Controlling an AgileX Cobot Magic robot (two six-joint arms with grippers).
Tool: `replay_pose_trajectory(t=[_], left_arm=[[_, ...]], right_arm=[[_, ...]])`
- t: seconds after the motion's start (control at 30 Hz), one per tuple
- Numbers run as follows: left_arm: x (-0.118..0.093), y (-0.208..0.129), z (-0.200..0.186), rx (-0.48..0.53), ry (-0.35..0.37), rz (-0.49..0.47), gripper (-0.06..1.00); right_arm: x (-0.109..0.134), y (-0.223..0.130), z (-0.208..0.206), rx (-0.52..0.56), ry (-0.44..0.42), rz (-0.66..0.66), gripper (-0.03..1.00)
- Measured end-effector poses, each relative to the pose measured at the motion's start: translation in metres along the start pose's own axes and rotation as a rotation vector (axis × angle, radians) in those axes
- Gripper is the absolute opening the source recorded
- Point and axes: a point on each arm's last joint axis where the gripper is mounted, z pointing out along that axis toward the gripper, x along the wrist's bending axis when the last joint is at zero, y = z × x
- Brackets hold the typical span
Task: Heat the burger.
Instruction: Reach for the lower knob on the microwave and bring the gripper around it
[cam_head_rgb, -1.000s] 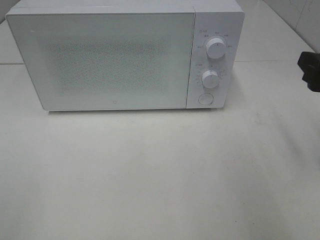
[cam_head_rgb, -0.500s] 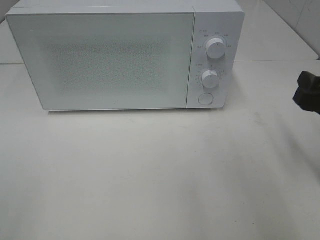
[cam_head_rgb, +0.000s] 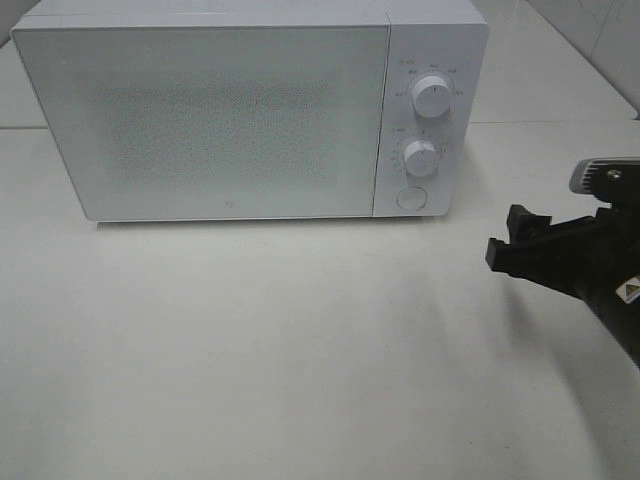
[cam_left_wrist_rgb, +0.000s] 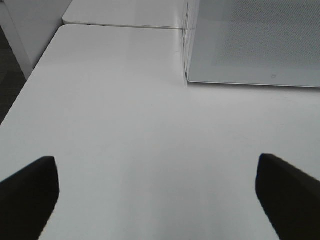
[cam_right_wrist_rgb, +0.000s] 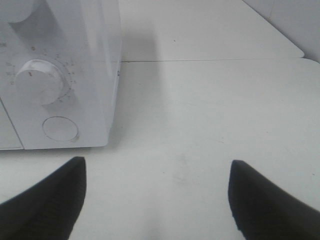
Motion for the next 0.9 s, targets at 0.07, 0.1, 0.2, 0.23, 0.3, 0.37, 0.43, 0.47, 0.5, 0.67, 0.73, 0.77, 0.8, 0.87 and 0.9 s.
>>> replay_pose_trajectory(t=[0.07,0.1,0.2,0.23,0.3,0.37,0.43,0.47,0.5,0.67,0.73,0.77,0.8,0.87,0.9], left_arm=[[0.000,0.000,0.000,0.000,0.000,0.000,0.99],[0.000,0.000,0.000,0.000,0.000,0.000,0.99],[0.000,0.000,0.000,0.000,0.000,0.000,0.99],[0.000,0.000,0.000,0.000,0.000,0.000,0.99],[0.000,0.000,0.000,0.000,0.000,0.000,0.99],[0.000,0.000,0.000,0.000,0.000,0.000,0.99],[0.000,0.000,0.000,0.000,0.000,0.000,0.99],[0.000,0.000,0.000,0.000,0.000,0.000,0.99],[0.000,0.000,0.000,0.000,0.000,0.000,0.99],[0.000,0.000,0.000,0.000,0.000,0.000,0.99],[0.000,0.000,0.000,0.000,0.000,0.000,0.99],[0.000,0.000,0.000,0.000,0.000,0.000,0.99],[0.000,0.000,0.000,0.000,0.000,0.000,0.99],[0.000,0.000,0.000,0.000,0.000,0.000,0.99],[0.000,0.000,0.000,0.000,0.000,0.000,0.99]], right_arm=[[0.006,0.000,0.001,-0.002,0.005,-0.009,0.76],[0.017,0.001,0.003,-0.007,0.015,-0.026,0.76],[0.034,0.002,0.005,-0.024,0.036,-0.044,0.76],[0.045,0.005,0.007,-0.039,0.048,-0.045,0.76],[0.049,0.006,0.008,-0.044,0.049,-0.042,0.76],[0.059,0.009,0.010,-0.056,0.053,-0.041,0.76],[0.063,0.010,0.011,-0.058,0.053,-0.040,0.76],[0.072,0.012,0.015,-0.069,0.053,-0.039,0.76],[0.075,0.013,0.017,-0.075,0.054,-0.036,0.76],[0.088,0.016,0.026,-0.091,0.053,-0.028,0.76],[0.092,0.020,0.027,-0.102,0.056,-0.016,0.76],[0.094,0.022,0.028,-0.109,0.058,-0.009,0.76],[0.098,0.026,0.030,-0.121,0.062,0.005,0.76],[0.099,0.027,0.032,-0.126,0.061,0.009,0.76],[0.101,0.027,0.038,-0.129,0.058,0.007,0.76]])
